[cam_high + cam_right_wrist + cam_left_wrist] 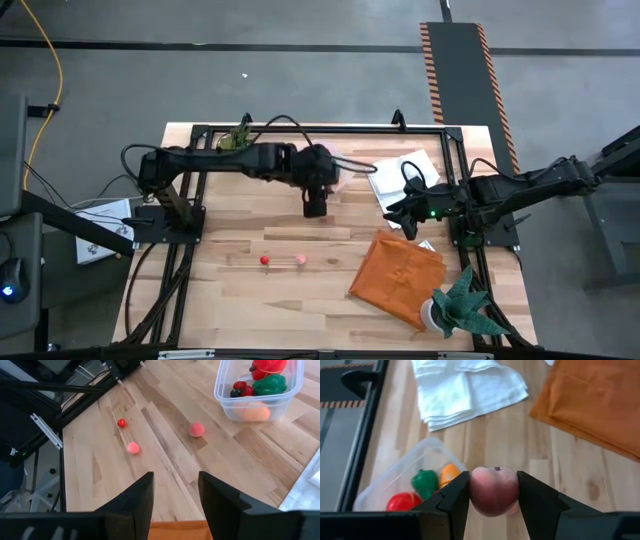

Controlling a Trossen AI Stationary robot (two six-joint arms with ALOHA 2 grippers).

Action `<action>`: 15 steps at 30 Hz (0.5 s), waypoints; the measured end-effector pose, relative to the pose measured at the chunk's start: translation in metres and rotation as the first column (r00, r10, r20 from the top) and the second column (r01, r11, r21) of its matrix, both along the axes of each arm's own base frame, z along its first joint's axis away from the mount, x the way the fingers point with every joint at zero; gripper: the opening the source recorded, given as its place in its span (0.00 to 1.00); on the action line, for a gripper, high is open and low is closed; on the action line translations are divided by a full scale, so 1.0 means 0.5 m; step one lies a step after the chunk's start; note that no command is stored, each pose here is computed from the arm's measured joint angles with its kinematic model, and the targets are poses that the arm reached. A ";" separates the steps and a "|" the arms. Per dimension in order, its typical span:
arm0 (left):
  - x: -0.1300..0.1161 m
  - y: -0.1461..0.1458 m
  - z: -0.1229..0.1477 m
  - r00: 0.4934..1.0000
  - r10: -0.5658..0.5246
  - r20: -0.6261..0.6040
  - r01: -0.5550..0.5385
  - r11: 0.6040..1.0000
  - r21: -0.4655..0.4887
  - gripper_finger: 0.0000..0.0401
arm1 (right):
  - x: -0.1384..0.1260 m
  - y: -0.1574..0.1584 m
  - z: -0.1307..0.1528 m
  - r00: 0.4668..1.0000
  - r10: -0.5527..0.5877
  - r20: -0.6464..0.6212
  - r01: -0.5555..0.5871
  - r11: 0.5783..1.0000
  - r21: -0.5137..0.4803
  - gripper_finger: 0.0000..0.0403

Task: Pick and placing Produce into tupperware
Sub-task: Put the bottom pink peach into the transparent bin

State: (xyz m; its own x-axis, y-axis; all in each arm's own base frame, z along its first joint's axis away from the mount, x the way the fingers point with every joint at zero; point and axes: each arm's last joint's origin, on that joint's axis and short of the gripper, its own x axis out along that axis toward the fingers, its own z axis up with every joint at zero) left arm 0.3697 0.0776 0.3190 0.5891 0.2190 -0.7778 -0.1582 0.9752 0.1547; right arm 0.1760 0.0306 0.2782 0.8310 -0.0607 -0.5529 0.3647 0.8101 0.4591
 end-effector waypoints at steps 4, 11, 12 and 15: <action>-0.006 0.015 0.018 1.000 0.021 0.001 -0.021 1.000 0.000 0.36 | 0.000 0.000 -0.001 1.000 0.000 -0.004 0.000 1.000 -0.001 0.36; -0.016 0.046 0.052 0.998 0.057 0.025 -0.058 0.998 0.009 0.36 | -0.001 -0.002 -0.001 1.000 -0.023 -0.002 0.023 1.000 -0.017 0.36; -0.019 0.052 0.055 0.998 0.066 0.024 -0.066 0.998 0.009 0.36 | -0.001 -0.002 -0.001 1.000 -0.023 -0.002 0.023 1.000 -0.017 0.36; -0.028 0.071 0.063 0.995 0.094 0.015 -0.094 0.996 0.007 0.36 | -0.001 -0.002 -0.001 1.000 -0.023 -0.002 0.023 1.000 -0.017 0.36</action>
